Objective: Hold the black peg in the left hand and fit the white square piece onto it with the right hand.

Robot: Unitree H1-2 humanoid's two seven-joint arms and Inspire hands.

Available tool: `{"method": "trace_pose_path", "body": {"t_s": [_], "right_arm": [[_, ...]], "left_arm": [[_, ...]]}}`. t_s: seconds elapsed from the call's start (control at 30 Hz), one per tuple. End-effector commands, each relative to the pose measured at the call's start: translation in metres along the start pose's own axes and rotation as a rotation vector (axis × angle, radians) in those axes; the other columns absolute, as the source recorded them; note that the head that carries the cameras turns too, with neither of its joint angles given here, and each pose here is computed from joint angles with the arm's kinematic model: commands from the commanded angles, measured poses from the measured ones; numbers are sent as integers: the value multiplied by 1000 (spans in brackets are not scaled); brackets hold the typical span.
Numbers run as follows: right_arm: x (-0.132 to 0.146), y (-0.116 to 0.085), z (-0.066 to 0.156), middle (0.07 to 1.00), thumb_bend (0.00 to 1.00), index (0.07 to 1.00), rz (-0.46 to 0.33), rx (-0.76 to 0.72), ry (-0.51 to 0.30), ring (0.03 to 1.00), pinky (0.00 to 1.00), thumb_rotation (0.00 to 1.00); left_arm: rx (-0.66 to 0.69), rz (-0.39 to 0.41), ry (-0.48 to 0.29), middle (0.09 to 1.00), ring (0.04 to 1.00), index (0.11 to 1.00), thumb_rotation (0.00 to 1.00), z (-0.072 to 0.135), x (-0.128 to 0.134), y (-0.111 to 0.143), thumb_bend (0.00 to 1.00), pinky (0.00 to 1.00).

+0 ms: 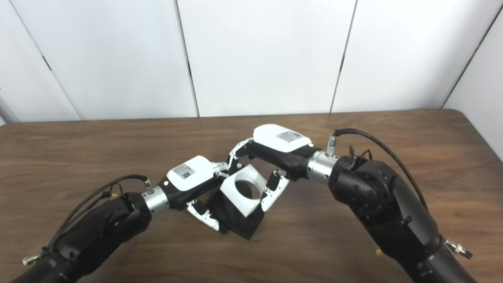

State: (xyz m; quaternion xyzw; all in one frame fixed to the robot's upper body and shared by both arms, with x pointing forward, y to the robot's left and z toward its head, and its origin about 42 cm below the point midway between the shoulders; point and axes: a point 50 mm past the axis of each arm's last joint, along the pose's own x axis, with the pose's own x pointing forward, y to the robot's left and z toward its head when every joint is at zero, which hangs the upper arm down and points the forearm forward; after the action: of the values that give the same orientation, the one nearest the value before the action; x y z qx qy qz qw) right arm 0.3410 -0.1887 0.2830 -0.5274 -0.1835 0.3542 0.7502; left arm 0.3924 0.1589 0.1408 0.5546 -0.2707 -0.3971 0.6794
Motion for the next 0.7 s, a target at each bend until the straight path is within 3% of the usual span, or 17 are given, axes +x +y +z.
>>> {"method": "trace_pose_path", "body": {"t_s": [0.0, 0.67], "right_arm": [[2, -13, 6, 760, 519, 477, -54, -35, -37, 810, 695, 130], [24, 1, 1, 764, 518, 478, -50, 21, -21, 808, 675, 132]], "left_arm": [[23, -184, 23, 932, 866, 493, 69, 7, -6, -36, 523, 716], [25, -181, 17, 929, 866, 493, 67, 11, -4, -36, 523, 707]]}}
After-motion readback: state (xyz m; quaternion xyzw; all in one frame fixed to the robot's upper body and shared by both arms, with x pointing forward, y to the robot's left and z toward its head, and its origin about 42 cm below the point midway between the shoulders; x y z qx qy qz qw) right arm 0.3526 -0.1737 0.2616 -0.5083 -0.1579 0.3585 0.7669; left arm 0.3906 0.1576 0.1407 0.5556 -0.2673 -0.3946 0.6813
